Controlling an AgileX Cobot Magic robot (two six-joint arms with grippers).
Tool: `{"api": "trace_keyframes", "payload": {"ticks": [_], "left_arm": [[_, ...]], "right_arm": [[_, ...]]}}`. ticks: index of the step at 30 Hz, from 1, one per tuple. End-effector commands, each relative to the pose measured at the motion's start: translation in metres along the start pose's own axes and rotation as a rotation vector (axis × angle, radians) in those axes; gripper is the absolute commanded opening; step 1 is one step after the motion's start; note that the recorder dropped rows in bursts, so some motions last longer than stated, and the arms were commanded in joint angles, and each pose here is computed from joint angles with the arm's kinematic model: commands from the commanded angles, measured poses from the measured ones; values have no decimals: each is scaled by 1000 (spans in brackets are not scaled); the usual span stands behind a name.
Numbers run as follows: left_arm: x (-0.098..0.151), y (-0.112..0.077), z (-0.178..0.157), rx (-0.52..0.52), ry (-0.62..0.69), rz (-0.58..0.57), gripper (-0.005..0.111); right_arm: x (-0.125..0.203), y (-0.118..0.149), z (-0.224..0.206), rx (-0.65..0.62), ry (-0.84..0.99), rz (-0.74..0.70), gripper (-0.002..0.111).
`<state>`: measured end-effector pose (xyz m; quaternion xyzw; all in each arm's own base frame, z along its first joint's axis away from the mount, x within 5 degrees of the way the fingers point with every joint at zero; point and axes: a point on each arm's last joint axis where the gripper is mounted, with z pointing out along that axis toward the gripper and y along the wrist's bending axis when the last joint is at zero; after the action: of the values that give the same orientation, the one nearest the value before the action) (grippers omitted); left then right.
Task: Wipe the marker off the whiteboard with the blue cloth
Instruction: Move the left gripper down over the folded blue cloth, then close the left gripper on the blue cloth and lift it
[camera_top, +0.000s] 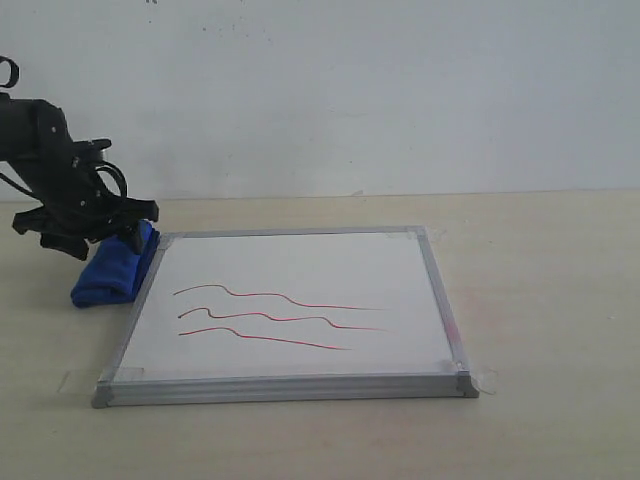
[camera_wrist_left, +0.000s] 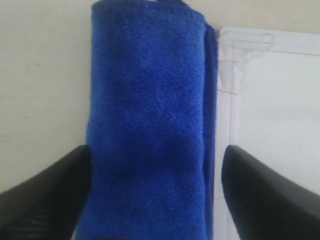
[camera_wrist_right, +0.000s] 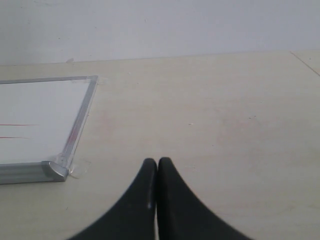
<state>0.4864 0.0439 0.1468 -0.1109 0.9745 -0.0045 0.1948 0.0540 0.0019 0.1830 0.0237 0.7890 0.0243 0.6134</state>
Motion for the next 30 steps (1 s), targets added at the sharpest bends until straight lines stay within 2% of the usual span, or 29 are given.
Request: {"api": "trace_keyframes", "payload": {"ticks": [1,12,16,18,23,26,30], "left_arm": [[-3,0,3,-36,6,7,69],[5,1,27,-40,54,5,69],[6,1,31,-40,52,-27,66],[4,-1,31,-25,38,-54,58],[-4,-3,24,-7,5,-67,20],[-8,-4,18,-8,12,-62,4],[-12,-4,10,-12,34,-55,4]], "right_arm": [[-1,0,0,5,-9,-1,0],[-1,0,0,5,-9,-1,0],[-1,0,0,5,-9,-1,0],[-1,0,0,5,-9,-1,0],[-1,0,0,5,-9,-1,0],[-1,0,0,5,-9,-1,0],[-1,0,0,5,-9,-1,0]]}}
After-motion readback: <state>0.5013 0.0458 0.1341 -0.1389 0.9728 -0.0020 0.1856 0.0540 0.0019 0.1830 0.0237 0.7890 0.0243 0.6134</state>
